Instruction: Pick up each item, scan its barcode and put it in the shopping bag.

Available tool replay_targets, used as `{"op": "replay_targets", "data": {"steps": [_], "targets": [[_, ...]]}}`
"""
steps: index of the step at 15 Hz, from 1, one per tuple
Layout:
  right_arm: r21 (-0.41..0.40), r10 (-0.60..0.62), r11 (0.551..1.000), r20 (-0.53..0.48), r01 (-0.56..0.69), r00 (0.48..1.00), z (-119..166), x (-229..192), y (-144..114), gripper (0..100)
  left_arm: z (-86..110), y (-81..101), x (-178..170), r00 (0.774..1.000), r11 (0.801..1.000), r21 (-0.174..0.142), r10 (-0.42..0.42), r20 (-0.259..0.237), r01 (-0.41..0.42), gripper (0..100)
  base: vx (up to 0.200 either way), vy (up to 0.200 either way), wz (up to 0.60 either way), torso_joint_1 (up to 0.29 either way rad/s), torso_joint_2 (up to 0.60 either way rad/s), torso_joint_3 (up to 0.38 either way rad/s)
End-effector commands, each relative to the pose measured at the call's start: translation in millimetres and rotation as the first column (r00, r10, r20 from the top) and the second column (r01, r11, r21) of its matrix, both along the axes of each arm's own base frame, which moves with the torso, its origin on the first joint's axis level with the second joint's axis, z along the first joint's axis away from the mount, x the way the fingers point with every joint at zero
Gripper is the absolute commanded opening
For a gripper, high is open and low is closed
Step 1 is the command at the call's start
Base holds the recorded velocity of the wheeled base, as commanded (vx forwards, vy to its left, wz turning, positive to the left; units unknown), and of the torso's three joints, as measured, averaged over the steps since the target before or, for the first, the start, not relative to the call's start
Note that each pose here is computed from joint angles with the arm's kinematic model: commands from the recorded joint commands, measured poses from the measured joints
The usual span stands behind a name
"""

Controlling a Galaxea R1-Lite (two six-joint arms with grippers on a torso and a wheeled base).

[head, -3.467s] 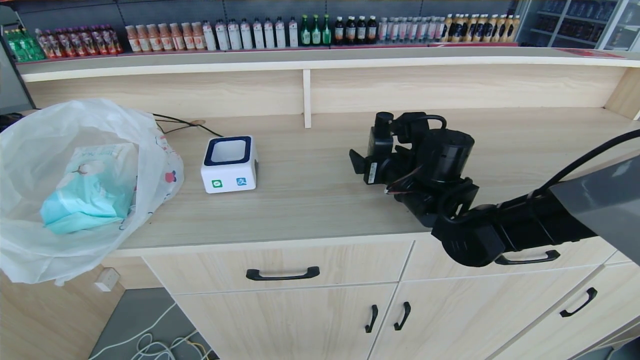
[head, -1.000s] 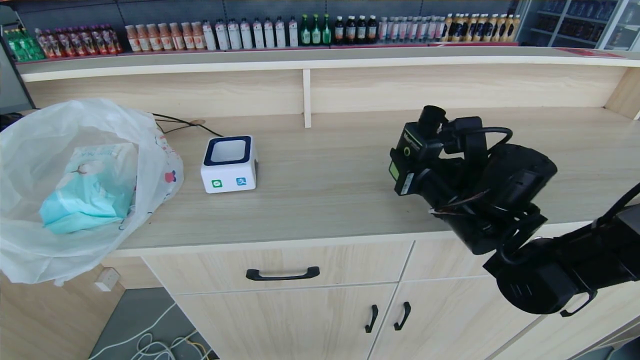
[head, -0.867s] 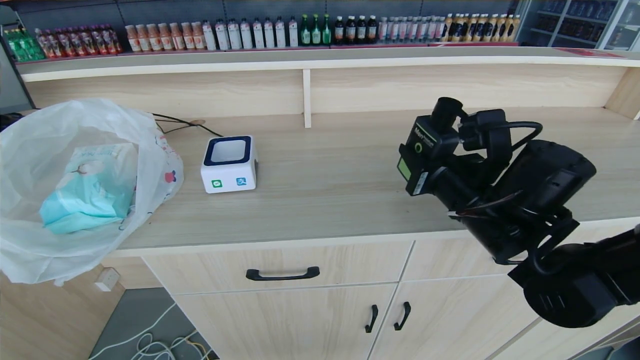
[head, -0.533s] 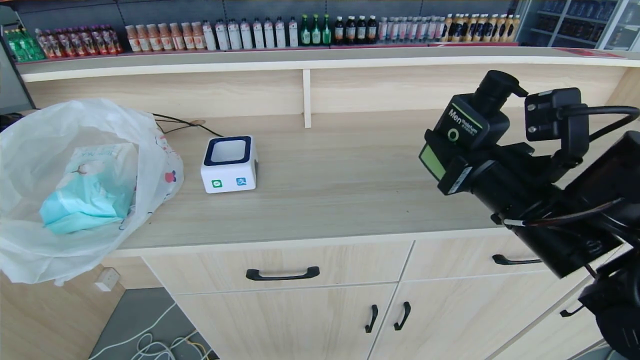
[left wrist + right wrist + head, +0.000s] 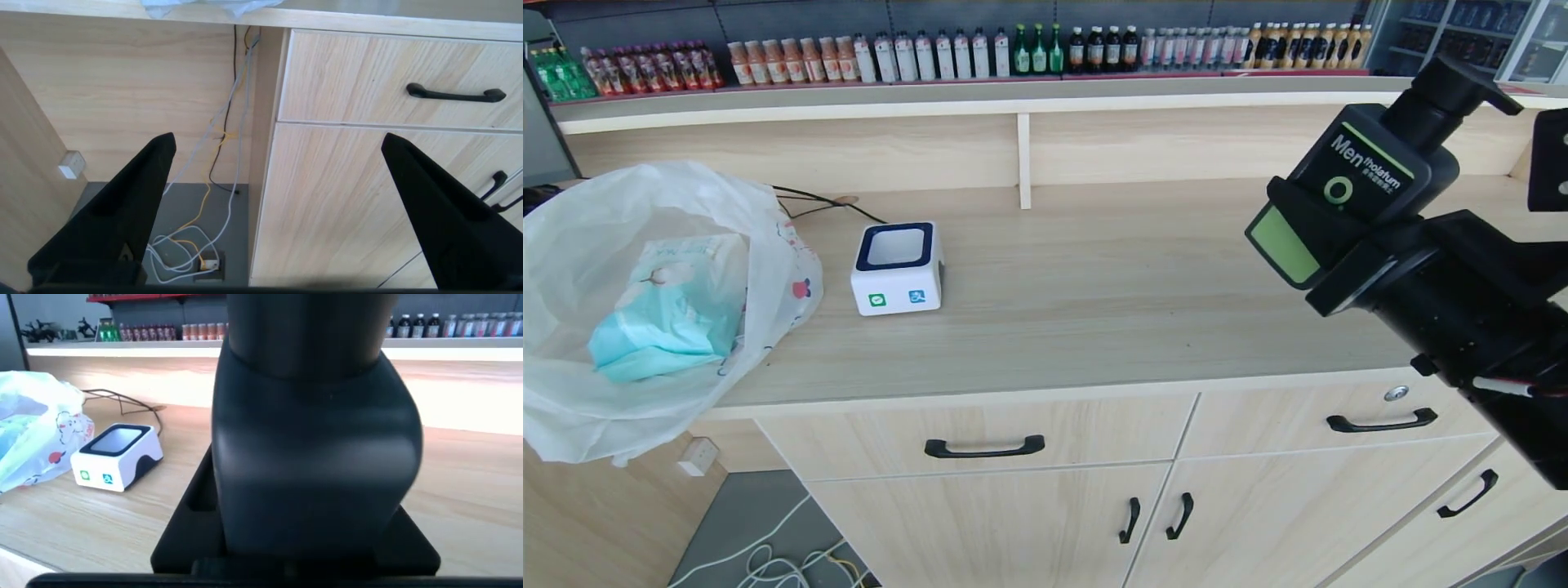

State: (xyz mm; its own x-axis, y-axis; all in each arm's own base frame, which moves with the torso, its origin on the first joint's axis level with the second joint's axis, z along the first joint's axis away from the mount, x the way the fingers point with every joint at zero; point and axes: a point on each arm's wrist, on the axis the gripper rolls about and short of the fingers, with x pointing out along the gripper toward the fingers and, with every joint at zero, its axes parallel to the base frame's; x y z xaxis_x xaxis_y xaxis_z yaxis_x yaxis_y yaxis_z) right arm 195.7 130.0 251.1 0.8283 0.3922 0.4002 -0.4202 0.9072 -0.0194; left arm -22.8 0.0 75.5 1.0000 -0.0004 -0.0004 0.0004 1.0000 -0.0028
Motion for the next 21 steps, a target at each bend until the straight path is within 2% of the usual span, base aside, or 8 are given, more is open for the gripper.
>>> {"op": "replay_targets", "data": {"steps": [1,5,9,12,15,17,20,21], "targets": [[0.016,0.02,1.0,0.012,-0.02,1.0,4.6,-3.2,0.9,0,0.0,0.0,0.0,1.0,1.0,0.0,0.0,0.0,0.0,100,0.0,0.0,0.0,0.0,0.0,0.0],[-0.015,0.047,0.999,-0.009,-0.047,0.999,-4.1,-6.5,5.4,0,0.0,0.0,0.0,1.0,1.0,0.0,0.0,0.0,0.0,100,0.0,0.0,0.0,0.0,0.0,0.0],[-0.132,0.029,0.991,-0.022,-0.032,0.999,-20.6,-10.6,7.6,0,0.0,0.0,0.0,1.0,1.0,0.0,0.0,0.0,0.0,100,0.0,0.0,0.0,0.0,0.0,0.0],[-0.215,0.085,0.973,0.011,-0.081,0.996,-22.4,-16.7,28.3,0,0.0,0.0,0.0,1.0,1.0,0.0,0.0,0.0,0.0,100,0.0,0.0,0.0,0.0,0.0,0.0],[-0.344,0.076,0.938,0.058,-0.051,0.995,-29.6,-14.3,39.9,0,0.0,0.0,0.0,1.0,1.0,0.0,0.0,0.0,0.0,100,0.0,0.0,0.0,0.0,0.0,0.0],[-0.418,0.128,0.906,0.112,-0.07,0.985,-29.5,-15.4,47.9,0,0.0,0.0,0.0,1.0,1.0,0.0,0.0,0.0,0.0,100,0.0,0.0,0.0,0.0,0.0,0.0],[-0.481,0.193,0.871,0.144,-0.101,0.971,-33.0,-26.7,60.8,0,0.0,0.0,0.0,1.0,1.0,0.0,-0.001,0.0,0.001,100,0.0,0.0,0.0,0.0,0.0,0.0],[-0.543,0.206,0.835,0.165,-0.086,0.964,-39.2,-30.8,63.5,0,0.0,0.0,0.0,1.0,1.0,0.0,0.0,0.0,0.0,100,0.0,0.0,0.0,0.0,0.0,0.0]]}}
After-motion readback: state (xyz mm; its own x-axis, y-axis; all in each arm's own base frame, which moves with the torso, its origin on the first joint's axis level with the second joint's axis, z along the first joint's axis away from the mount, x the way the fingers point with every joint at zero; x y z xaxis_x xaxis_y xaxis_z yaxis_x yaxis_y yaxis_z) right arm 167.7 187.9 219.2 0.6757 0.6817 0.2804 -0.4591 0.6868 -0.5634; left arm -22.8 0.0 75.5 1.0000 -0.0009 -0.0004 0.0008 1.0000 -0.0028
